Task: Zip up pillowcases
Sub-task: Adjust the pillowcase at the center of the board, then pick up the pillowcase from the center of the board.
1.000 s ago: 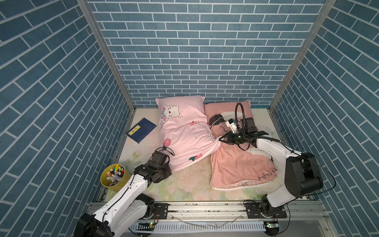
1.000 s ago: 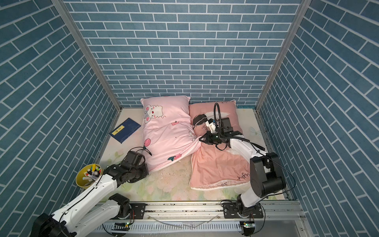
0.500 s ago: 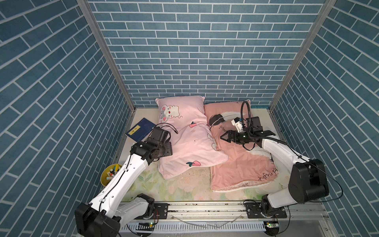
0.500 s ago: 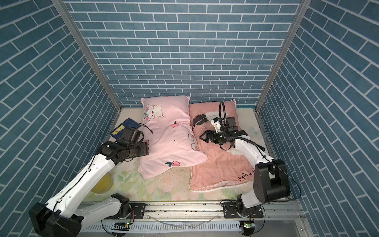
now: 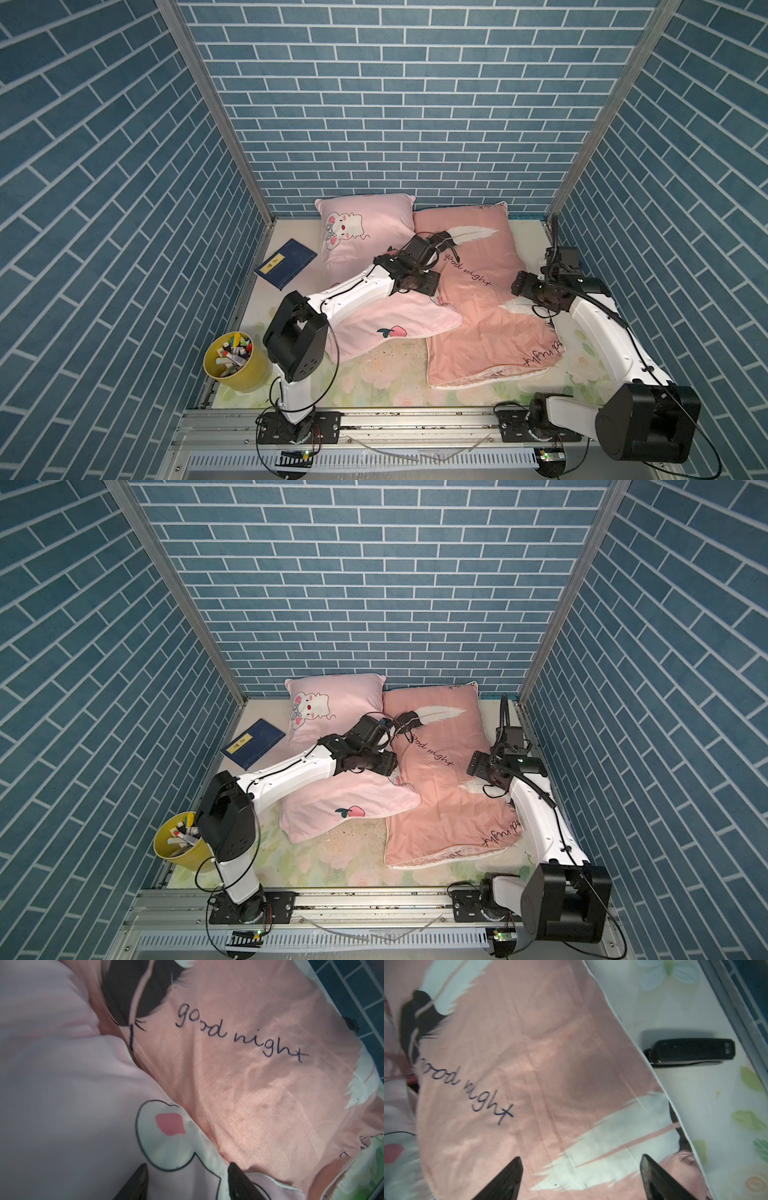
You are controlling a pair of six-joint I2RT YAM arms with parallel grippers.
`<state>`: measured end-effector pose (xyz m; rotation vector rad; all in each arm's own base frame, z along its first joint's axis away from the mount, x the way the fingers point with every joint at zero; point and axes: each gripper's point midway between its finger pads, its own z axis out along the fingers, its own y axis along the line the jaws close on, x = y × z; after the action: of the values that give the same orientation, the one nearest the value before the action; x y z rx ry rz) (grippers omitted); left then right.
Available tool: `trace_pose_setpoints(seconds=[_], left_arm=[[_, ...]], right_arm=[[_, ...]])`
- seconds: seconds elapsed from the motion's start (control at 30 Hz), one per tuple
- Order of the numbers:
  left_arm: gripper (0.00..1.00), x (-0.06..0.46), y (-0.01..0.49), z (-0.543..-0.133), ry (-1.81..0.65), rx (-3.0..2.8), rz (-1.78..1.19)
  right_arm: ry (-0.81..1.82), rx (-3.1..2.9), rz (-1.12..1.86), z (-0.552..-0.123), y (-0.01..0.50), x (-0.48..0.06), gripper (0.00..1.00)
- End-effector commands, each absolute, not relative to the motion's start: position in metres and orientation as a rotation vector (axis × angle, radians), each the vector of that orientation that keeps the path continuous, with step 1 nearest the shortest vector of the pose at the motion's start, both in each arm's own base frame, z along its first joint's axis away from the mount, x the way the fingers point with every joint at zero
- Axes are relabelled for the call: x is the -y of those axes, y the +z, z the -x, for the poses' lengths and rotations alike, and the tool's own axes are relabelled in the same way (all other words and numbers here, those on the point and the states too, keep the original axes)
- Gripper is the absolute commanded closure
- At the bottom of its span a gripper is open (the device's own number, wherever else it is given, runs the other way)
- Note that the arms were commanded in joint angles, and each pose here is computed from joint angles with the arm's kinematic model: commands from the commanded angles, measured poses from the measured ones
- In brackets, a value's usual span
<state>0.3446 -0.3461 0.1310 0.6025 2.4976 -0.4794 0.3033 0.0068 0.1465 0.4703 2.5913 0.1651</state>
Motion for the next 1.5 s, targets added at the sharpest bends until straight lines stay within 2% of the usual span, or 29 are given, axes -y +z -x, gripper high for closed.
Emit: trace_pose_setpoints(seconds=[0.0, 0.13, 0.2, 0.3, 0.4, 0.57, 0.7, 0.8, 0.97, 1.07, 1.23, 1.47], left_arm=[[0.41, 0.318, 0.104, -0.339, -0.466, -2.557, -0.569], [0.44, 0.25, 0.064, -0.336, -0.526, -2.669, -0.309], [0.46, 0.213, 0.054, -0.335, -0.469, -2.69, -0.207], [0.45, 0.181, 0.063, -0.334, -0.376, -2.682, -0.165], [0.44, 0.177, 0.083, -0.339, -0.363, -2.648, -0.176], [0.43, 0.22, 0.142, -0.357, -0.413, -2.536, -0.297], [0.43, 0.303, 0.179, -0.358, -0.622, -2.437, -0.435], [0.43, 0.366, 0.184, -0.347, -0.723, -2.397, -0.554], [0.45, 0.443, 0.145, -0.338, -0.857, -2.443, -0.661], [0.45, 0.456, 0.106, -0.352, -0.876, -2.503, -0.636], [0.5, 0.438, 0.036, -0.397, -0.851, -2.621, -0.46], [0.51, 0.417, 0.021, -0.459, -0.777, -2.62, -0.332]], right_arm=[[0.089, -2.7, -0.572, -0.276, 0.118, 0.005, 0.13], [0.2, -2.77, -0.538, -0.279, 0.1, -0.011, 0.16], [0.309, -2.802, -0.509, -0.281, 0.093, -0.025, 0.18], [0.511, -2.802, -0.456, -0.289, 0.089, -0.05, 0.21], [0.729, -2.755, -0.373, -0.305, 0.096, -0.082, 0.21], [0.95, -2.681, -0.204, -0.34, 0.117, -0.133, 0.23], [1.021, -2.632, -0.103, -0.355, 0.137, -0.156, 0.23], [0.988, -2.586, -0.095, -0.353, 0.152, -0.149, 0.2], [0.852, -2.578, -0.182, -0.342, 0.155, -0.119, 0.13], [0.743, -2.578, -0.346, -0.33, 0.147, -0.081, 0.12], [0.734, -2.505, -0.578, -0.314, 0.133, -0.034, 0.15], [0.742, -2.577, -0.611, -0.293, 0.104, -0.034, 0.13]])
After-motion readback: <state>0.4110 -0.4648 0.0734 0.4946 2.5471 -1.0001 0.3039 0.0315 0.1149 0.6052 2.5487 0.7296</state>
